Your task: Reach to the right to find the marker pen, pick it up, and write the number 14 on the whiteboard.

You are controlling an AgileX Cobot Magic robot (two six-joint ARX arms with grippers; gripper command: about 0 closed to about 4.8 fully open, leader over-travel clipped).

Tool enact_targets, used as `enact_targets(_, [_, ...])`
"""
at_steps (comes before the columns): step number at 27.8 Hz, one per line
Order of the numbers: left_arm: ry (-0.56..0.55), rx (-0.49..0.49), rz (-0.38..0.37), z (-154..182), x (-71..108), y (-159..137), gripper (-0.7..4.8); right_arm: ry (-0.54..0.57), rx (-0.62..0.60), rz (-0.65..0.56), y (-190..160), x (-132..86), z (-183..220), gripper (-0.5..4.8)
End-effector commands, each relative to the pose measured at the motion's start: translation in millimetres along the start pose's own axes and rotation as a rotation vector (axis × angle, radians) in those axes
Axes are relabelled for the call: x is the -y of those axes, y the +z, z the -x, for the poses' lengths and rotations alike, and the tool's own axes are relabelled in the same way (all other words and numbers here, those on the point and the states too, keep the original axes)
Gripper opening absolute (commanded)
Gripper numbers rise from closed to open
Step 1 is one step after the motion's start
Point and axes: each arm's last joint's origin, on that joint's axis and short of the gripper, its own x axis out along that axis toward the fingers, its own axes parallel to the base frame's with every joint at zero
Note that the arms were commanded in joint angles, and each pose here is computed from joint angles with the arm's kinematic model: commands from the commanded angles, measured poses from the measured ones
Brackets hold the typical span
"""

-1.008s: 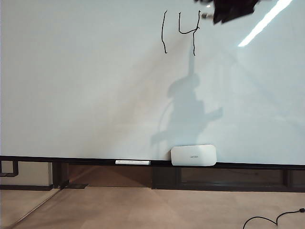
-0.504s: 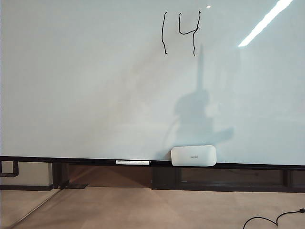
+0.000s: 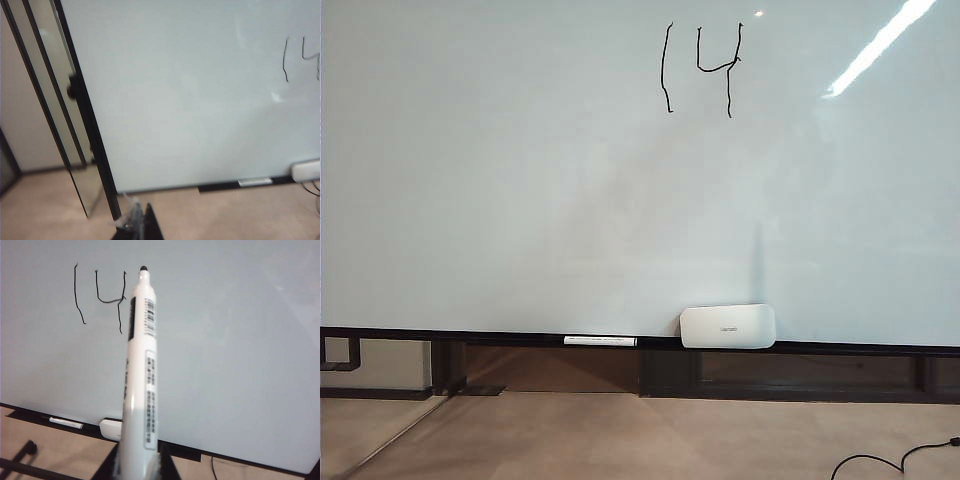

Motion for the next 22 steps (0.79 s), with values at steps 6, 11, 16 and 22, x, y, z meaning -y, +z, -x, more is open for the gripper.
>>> enact_targets(6, [-0.101,-0.1,0.026,20.3,30.1,-1.0,-0.06,0.012,0.051,-0.078,-45.4,14.0,60.8,-0.02])
enact_targets(11, [-0.113,-0.111,0.14,15.9,52.7,1.6,-0.06,0.038,0.039,-0.085,-60.1,17.6,79.4,-0.02])
enact_targets(16, [-0.106,-0.098,0.211,-12.6,66.7,-1.1,-0.06,0.062,0.011,-0.079,-67.8,16.1,76.8,-0.02])
enact_targets(22, [-0.007,-0.106,0.264,-57.4,69.5,-19.1,-0.06,0.117,-0.049,-0.067,-94.0,7.2,49.2,-0.02])
